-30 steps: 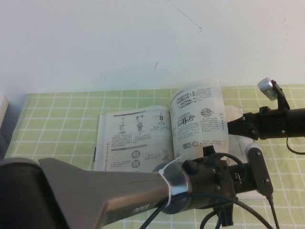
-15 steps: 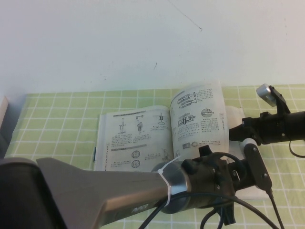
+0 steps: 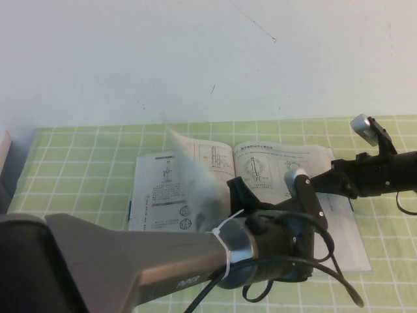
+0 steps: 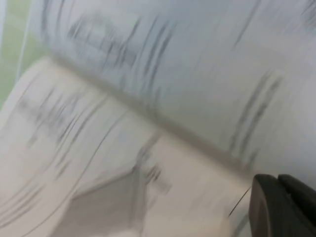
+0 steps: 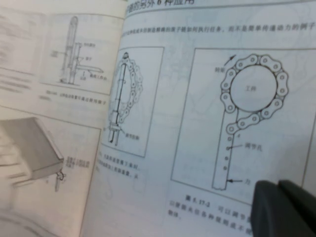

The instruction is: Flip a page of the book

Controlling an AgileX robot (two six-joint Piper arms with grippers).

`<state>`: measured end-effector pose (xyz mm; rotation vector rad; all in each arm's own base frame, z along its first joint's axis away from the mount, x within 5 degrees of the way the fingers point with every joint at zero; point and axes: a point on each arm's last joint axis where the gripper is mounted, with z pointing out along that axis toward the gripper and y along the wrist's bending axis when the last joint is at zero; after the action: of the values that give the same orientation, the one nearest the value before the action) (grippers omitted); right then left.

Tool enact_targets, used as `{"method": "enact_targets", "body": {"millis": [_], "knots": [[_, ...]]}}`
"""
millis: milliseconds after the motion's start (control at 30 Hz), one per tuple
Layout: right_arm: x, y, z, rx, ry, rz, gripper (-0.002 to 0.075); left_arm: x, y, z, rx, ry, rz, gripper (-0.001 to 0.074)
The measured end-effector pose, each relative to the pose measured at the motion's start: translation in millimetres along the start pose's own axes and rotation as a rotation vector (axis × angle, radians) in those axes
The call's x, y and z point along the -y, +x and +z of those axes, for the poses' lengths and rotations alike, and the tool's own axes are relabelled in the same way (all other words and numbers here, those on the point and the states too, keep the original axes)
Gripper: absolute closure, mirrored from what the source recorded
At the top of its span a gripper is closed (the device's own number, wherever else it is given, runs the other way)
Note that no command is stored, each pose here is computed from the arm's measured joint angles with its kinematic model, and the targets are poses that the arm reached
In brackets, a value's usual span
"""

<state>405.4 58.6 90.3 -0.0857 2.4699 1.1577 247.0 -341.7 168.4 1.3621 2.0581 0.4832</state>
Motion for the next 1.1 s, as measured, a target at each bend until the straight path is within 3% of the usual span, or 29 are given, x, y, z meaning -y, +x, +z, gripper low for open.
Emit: {"method": "enact_targets", "body": {"millis": [133,333,533,633,867,1000,1100], "knots": [[0,0,0,-0.001,0.001,-0.001,0.0728,-11,15,5,-0.141,-0.023,-0.087,0.0738],[-1,0,0,-0.007,-0.005,-0.007,0.0728,-35,37,22,-0.273,0.070,-0.271,0.0738],[-13,-3,-11,-0.020,0.012,-0.080,0.0728,-78,41,7,-0.187,0.081,-0.407,0.0738],[-32,-12,-27,0.006,0.017,-0.150,0.0728,-105,38,-18,-0.063,0.070,-0.483,0.0738],[-103,-20,-91,0.183,0.048,-0.384,0.0728,-164,52,-87,0.226,0.034,-0.655,0.0738],[-144,-1,-136,0.350,0.130,-0.530,0.0728,-172,78,-118,0.361,0.032,-0.694,0.0738],[-162,21,-162,0.458,0.207,-0.603,0.0728,-163,102,-134,0.434,0.050,-0.695,0.0738]]}}
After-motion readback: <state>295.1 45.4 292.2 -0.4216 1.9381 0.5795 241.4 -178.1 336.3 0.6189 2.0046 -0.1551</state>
